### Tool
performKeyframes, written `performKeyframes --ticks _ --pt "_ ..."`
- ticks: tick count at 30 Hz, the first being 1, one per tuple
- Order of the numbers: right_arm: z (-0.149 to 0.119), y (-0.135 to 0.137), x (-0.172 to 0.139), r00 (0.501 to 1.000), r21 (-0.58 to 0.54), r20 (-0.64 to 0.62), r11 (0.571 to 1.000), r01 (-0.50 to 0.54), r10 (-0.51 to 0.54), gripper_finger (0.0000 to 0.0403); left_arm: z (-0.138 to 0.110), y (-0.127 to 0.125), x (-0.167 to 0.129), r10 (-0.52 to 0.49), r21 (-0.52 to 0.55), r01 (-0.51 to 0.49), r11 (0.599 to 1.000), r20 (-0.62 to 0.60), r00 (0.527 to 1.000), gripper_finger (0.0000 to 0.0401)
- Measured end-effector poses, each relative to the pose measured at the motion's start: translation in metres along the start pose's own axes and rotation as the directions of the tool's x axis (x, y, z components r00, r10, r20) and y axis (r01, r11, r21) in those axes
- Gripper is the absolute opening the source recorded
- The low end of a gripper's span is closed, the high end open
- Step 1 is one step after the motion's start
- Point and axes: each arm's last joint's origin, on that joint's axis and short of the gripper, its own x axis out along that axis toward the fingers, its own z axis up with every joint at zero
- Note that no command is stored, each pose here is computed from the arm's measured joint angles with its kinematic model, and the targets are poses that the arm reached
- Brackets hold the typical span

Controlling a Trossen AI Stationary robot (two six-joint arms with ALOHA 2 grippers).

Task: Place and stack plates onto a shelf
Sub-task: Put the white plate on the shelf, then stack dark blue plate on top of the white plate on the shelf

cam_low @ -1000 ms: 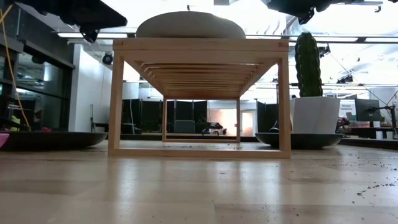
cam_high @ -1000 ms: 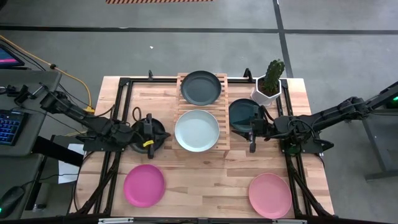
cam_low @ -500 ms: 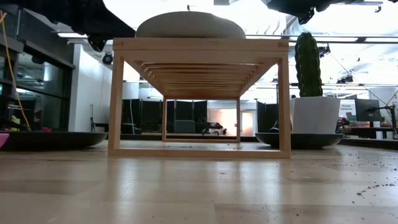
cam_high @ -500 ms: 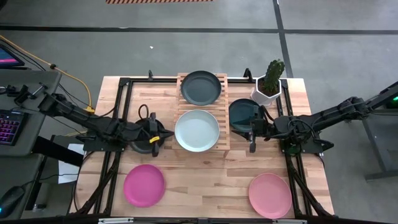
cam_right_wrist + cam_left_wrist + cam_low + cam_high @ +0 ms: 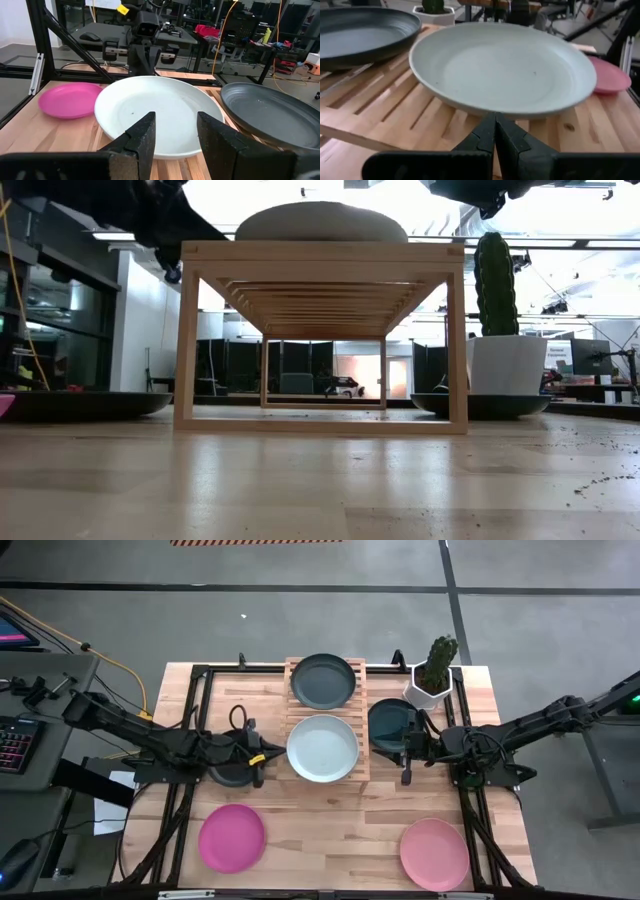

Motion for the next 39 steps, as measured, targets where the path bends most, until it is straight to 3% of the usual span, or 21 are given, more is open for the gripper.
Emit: performKeyframes --ticks 10,23,33,36,39 --pt "0.000 0.000 0.000 1.000 0.003 0.000 1.000 0.000 0.000 0.0136 0.002 0.003 0.000 0.023 -0.006 -0.023 1.000 0.010 1.000 0.0000" --pt "-0.001 0.000 0.000 1.000 0.021 -0.012 1.000 -0.001 0.002 0.0136 0.011 0.013 -0.044 -0.007 -0.028 0.008 1.000 0.030 1.000 0.0000" --pt "-0.003 0.000 0.000 0.999 0.023 -0.032 1.000 -0.001 0.002 0.0136 0.009 0.012 -0.047 0.027 -0.012 -0.027 1.000 0.021 0.999 0.0000" --pt "-0.008 -0.001 -0.001 0.996 0.001 -0.078 0.999 0.037 -0.037 0.0136 0.007 0.013 -0.047 0.031 -0.001 -0.031 1.000 0.005 1.000 0.0000" --pt "-0.015 -0.004 -0.003 0.977 -0.040 -0.154 0.989 0.140 -0.145 0.0136 0.006 0.013 -0.047 0.033 0.004 -0.033 0.999 -0.004 0.999 0.0000"
